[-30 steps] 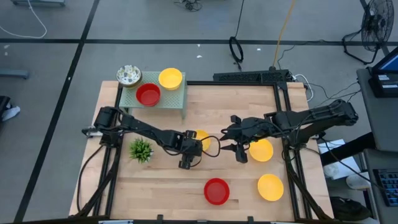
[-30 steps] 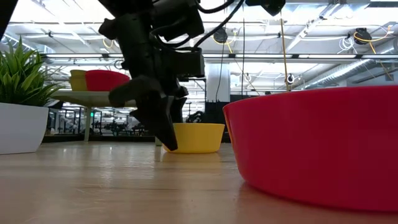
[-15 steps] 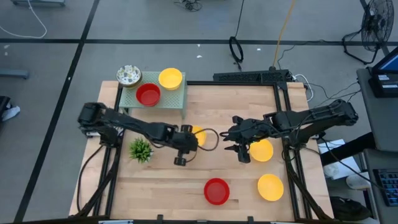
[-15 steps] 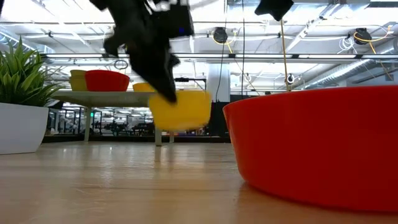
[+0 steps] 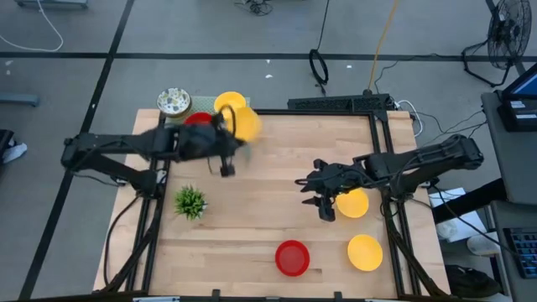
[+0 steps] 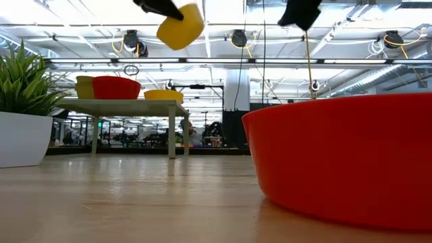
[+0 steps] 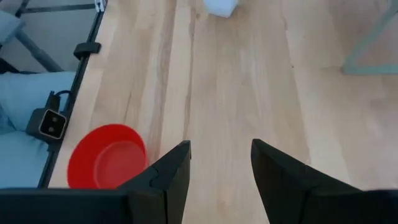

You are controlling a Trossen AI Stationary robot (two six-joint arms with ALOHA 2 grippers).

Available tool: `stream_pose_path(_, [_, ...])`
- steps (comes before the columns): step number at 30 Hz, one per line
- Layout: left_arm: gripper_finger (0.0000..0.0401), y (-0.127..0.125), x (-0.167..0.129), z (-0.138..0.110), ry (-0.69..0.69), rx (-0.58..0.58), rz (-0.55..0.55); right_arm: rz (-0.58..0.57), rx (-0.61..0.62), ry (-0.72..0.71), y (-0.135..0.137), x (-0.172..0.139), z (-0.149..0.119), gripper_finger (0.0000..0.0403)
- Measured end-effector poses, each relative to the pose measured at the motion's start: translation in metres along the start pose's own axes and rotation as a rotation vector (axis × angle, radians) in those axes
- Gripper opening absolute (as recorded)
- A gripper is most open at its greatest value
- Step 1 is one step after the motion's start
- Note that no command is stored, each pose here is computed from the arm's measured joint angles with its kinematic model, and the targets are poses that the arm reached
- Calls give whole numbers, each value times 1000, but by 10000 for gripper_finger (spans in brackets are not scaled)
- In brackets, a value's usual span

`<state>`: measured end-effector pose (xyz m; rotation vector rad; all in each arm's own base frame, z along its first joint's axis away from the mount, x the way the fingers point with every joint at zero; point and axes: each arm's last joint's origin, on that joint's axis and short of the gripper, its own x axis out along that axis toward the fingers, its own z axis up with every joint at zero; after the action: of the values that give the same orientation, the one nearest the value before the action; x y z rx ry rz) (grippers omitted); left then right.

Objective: Pick & Place Mini bowls
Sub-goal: Stack the yellow bowl on the yellow bowl on the shelf

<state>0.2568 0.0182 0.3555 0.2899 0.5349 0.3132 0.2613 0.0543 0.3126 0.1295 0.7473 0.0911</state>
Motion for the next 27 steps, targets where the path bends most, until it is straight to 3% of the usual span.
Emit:
stream_pose_path(8, [7,70,25,-33,196,-140,216,-13,53,27,-8,29,-33,160])
stream_pose_path(13, [6,101,45,-55,263,-250,180,-22,53,53,-12,37,-48,160])
stream_pose_path(19, [5,118,61,-72,320,-292,202,-17,53,36,-14,45,-58,160])
stream_pose_path(27, [19,118,67,-78,370,-292,185,-23,52,60,-15,48,-66,160])
